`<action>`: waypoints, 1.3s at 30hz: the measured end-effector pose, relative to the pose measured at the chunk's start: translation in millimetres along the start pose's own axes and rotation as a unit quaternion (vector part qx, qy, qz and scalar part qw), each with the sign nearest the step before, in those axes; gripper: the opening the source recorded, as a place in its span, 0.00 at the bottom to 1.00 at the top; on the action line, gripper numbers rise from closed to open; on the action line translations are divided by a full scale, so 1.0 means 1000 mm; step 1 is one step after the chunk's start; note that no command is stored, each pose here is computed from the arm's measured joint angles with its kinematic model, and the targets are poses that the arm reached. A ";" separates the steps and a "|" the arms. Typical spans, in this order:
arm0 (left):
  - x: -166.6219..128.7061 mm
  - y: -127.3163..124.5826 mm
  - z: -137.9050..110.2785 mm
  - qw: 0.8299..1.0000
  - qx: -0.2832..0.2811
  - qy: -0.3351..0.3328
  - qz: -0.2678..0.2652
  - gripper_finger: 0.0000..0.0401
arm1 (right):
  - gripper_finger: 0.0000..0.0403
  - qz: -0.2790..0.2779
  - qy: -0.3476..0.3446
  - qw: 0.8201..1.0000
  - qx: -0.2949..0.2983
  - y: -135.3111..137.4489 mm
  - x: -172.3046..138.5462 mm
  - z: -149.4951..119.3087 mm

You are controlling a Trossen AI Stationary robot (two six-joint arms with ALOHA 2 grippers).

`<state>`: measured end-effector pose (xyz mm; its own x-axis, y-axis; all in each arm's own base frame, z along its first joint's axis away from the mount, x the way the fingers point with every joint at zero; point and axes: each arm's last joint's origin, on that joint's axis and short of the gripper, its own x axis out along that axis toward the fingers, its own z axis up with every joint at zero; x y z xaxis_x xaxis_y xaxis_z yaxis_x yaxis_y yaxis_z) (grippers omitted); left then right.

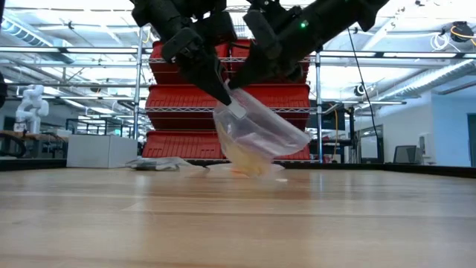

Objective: Sort rubber bands
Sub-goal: Close the bottom transparent zip bag

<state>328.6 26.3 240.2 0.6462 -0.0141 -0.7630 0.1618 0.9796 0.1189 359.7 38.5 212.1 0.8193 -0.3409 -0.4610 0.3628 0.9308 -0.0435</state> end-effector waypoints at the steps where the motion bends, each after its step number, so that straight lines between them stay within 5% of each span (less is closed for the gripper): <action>1: 0.000 0.001 0.000 1.000 0.000 -0.003 0.001 0.00 | 0.03 0.003 0.002 1.000 0.000 0.000 0.000 0.000; 39: 0.000 0.003 0.004 1.000 0.001 -0.024 0.007 0.00 | 0.01 -0.023 0.166 0.986 -0.005 0.008 -0.038 -0.029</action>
<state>332.3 28.6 243.0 0.6835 -0.0094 -0.7299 0.1535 0.9794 0.1312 318.6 62.6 203.0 0.6119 -0.3221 -0.7224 0.3894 0.9176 -0.0793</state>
